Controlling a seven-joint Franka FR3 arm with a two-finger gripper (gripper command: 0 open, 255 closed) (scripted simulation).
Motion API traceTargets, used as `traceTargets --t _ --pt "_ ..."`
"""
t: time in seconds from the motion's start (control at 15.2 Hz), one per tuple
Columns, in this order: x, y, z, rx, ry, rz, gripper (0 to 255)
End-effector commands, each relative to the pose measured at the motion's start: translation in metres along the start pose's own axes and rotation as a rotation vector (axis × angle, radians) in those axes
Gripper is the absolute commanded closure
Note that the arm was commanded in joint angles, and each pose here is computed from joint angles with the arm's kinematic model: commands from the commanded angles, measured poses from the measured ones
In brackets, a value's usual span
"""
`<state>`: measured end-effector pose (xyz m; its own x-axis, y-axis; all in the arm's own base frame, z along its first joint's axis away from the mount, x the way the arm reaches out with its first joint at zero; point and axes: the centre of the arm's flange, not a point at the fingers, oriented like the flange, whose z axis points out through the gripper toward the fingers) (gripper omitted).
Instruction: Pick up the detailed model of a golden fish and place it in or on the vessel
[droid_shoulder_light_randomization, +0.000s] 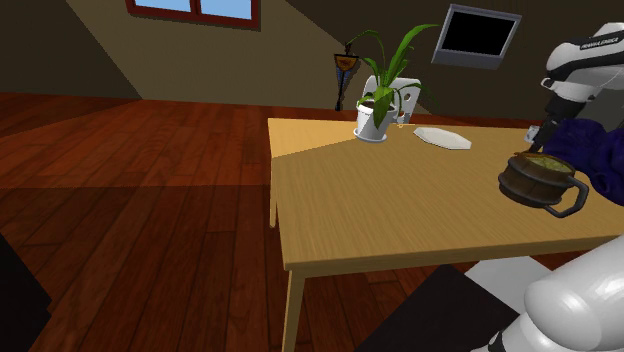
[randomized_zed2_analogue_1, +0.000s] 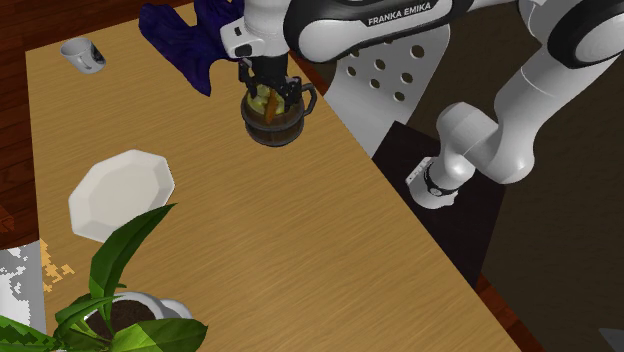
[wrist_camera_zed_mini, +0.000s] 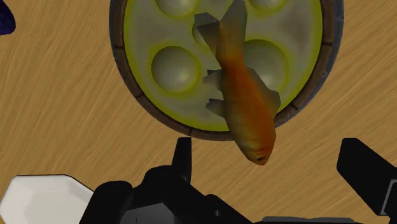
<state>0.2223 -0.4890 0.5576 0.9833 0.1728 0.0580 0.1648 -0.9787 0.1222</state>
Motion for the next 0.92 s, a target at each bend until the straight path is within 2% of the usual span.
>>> traceTargets --t 0.0,0.4,0.86 --pt "0.003 -0.006 0.006 -0.03 0.011 0.04 0" --pt "0.004 -0.005 0.035 -0.03 0.011 0.04 0" --pt "0.004 -0.005 0.035 -0.03 0.011 0.04 0"
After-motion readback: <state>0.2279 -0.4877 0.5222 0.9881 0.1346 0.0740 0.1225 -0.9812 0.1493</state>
